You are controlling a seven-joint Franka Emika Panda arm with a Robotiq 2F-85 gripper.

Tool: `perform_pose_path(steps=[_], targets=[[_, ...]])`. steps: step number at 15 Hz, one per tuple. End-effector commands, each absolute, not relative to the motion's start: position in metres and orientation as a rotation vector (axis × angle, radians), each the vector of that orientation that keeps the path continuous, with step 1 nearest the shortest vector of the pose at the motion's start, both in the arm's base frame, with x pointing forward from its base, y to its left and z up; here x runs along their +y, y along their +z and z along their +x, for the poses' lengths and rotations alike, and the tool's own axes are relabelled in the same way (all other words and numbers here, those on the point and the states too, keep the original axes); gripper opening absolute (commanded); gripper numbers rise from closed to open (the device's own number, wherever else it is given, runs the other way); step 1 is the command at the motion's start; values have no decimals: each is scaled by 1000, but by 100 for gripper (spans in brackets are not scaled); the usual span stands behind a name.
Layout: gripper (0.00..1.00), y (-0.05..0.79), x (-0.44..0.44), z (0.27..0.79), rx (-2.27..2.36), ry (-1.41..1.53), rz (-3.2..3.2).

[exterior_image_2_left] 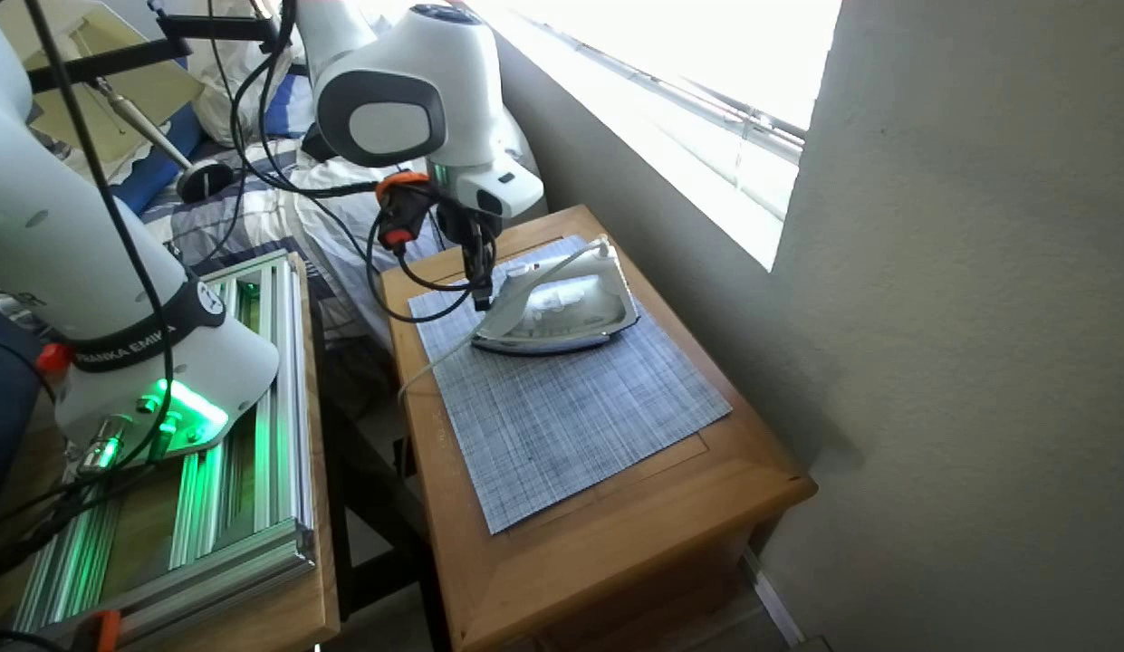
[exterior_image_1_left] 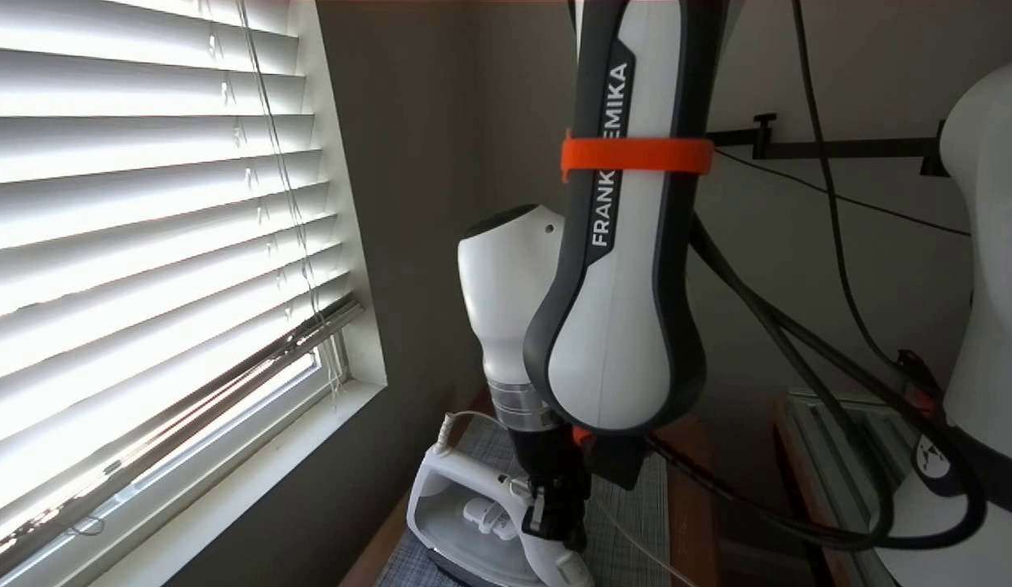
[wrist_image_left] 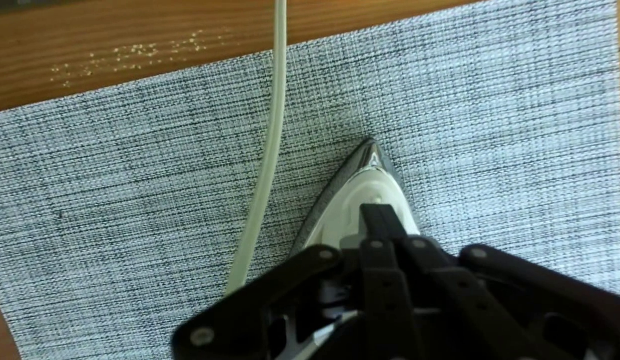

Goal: Push the switch at the front of the iron down.

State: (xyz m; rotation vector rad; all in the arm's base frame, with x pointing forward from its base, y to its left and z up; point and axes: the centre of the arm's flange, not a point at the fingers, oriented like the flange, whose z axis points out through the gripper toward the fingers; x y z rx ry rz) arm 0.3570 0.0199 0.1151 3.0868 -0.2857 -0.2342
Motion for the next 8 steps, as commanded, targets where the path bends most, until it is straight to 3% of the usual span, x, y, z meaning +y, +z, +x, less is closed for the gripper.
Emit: perform_pose_path(steps=[1, 8], targets=[[0, 139, 15, 305, -299, -206, 3067], [0, 132, 18, 305, -288, -219, 3101]])
